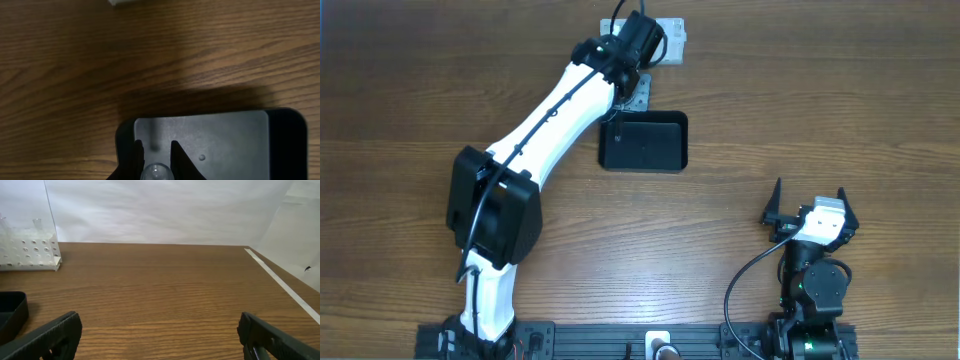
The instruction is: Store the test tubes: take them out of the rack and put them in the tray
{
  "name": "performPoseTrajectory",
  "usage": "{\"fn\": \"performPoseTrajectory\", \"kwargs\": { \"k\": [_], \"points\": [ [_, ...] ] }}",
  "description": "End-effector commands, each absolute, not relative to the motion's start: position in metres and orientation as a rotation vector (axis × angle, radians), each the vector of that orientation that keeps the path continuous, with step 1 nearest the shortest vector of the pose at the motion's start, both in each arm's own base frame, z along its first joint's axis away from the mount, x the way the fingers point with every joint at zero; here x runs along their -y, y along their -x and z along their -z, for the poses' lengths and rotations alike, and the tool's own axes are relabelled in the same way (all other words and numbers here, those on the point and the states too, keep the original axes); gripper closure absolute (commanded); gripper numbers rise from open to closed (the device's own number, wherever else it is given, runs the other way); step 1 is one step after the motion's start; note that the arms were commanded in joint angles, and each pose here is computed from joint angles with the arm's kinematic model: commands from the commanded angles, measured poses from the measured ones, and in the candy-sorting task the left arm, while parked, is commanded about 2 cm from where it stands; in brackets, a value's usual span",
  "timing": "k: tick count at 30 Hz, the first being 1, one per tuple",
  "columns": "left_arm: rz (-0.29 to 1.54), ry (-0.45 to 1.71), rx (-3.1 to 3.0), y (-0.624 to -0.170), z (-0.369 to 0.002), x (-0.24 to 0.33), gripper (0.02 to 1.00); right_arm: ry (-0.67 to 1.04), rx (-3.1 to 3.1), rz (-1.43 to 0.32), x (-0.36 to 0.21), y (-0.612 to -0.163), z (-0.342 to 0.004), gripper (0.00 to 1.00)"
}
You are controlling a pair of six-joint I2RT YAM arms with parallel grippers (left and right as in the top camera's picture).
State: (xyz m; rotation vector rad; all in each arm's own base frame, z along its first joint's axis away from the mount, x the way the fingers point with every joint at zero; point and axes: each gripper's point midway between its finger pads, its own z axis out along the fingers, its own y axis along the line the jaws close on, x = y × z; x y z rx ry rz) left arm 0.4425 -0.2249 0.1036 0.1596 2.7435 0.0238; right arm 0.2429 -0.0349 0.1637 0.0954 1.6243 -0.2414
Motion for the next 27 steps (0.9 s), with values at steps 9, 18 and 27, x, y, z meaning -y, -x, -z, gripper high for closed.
{"fn": "performPoseTrajectory", "kwargs": {
  "k": [9, 18, 27],
  "points": [
    [-0.082, -0.071, -2.89, -0.432, -0.058, 0.205, 0.941, -0.111, -1.625, 0.26, 0.039, -0.242, -0.162, 0.009],
    [-0.03, -0.065, -2.933, -0.425, -0.053, 0.209, 0.941, -0.112, -1.626, 0.26, 0.039, -0.242, -0.162, 0.009],
    [-0.035, -0.059, -2.982, -0.419, -0.037, 0.209, 0.928, -0.112, -1.626, 0.26, 0.039, -0.242, -0.162, 0.009]
  ]
}}
